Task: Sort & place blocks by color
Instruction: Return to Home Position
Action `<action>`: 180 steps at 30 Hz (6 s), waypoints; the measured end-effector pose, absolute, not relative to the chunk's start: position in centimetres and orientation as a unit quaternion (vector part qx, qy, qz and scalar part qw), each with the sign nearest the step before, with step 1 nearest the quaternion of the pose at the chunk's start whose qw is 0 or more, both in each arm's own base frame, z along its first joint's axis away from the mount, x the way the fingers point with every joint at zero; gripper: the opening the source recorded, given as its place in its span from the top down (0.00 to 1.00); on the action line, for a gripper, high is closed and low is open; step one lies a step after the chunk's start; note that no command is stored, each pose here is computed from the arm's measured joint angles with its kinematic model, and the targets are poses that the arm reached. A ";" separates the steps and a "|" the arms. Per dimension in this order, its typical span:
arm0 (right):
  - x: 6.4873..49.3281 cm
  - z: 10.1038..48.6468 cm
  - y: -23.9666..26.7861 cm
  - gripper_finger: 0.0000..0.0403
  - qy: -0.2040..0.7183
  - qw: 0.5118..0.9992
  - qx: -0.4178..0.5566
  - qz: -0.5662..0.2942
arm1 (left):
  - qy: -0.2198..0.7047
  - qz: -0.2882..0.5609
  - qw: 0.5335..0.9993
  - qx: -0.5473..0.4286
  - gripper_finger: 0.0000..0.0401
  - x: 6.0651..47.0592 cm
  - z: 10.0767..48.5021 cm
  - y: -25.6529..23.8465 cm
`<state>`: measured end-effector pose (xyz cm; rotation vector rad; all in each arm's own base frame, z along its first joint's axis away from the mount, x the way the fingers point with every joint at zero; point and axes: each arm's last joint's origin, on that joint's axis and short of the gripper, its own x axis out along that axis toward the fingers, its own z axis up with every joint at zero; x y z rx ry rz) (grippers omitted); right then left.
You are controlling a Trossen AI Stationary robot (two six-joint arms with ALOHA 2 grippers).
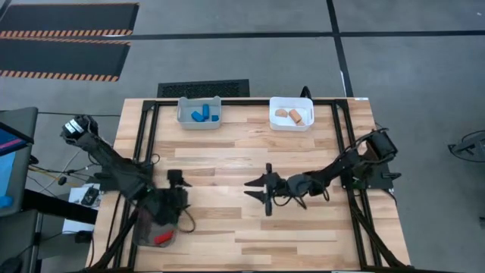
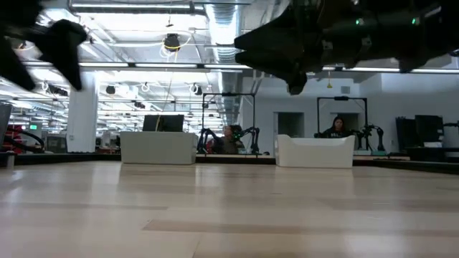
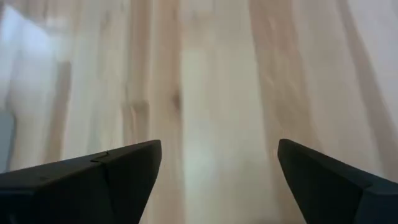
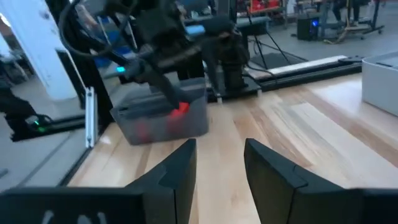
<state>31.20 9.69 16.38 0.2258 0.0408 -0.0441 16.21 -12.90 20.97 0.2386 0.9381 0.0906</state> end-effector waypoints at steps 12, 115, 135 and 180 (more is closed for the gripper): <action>30.6 18.0 5.8 0.61 0.003 1.000 -0.006 0.011 | 0.352 -0.028 0.925 0.139 0.31 24.2 22.6 -3.1; 9.7 17.1 -0.5 0.94 -0.028 0.997 0.061 0.031 | -0.002 0.162 0.987 0.005 0.96 10.5 16.9 2.8; 9.8 16.9 -0.5 0.92 -0.018 0.998 0.060 0.020 | -0.078 -0.003 0.997 0.027 0.96 9.5 18.1 1.5; 9.8 16.8 -0.5 0.92 -0.017 0.998 0.060 0.020 | 0.022 0.124 0.988 -0.090 0.96 10.1 16.0 2.3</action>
